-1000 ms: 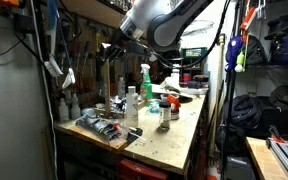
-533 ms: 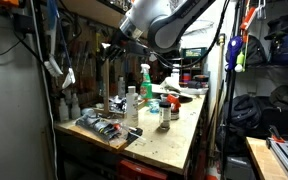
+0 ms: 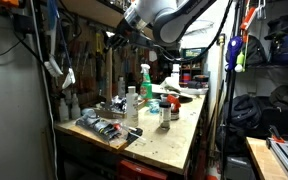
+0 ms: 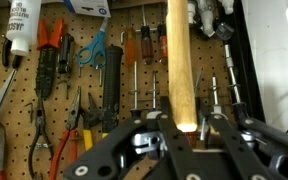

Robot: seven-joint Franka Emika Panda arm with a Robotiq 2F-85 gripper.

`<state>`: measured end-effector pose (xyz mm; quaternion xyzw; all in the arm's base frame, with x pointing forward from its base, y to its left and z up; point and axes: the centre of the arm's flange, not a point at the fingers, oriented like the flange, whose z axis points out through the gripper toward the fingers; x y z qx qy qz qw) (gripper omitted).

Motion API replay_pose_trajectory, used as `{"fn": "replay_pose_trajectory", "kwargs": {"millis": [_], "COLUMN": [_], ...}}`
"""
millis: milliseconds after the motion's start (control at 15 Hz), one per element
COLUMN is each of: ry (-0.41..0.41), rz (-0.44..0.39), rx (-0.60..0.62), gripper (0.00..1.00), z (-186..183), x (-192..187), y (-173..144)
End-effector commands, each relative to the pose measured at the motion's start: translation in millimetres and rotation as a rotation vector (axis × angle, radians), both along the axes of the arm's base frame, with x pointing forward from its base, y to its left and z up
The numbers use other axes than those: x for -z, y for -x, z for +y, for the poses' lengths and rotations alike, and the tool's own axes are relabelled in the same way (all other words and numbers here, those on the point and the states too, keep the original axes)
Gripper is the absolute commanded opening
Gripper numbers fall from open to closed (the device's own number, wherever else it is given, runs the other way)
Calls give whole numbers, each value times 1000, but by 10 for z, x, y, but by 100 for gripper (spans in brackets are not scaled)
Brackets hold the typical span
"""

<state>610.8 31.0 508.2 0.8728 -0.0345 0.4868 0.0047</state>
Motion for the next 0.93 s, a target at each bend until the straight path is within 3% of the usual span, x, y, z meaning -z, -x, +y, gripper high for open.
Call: {"fn": "replay_pose_trajectory", "kwargs": {"millis": [0,867], "ry": [21,63], "rz": [-40,-62], "rx": [-6,85], "gripper": [6,6], "z": [-43,-969], "x": [-99,-524], "y": [244,703]}}
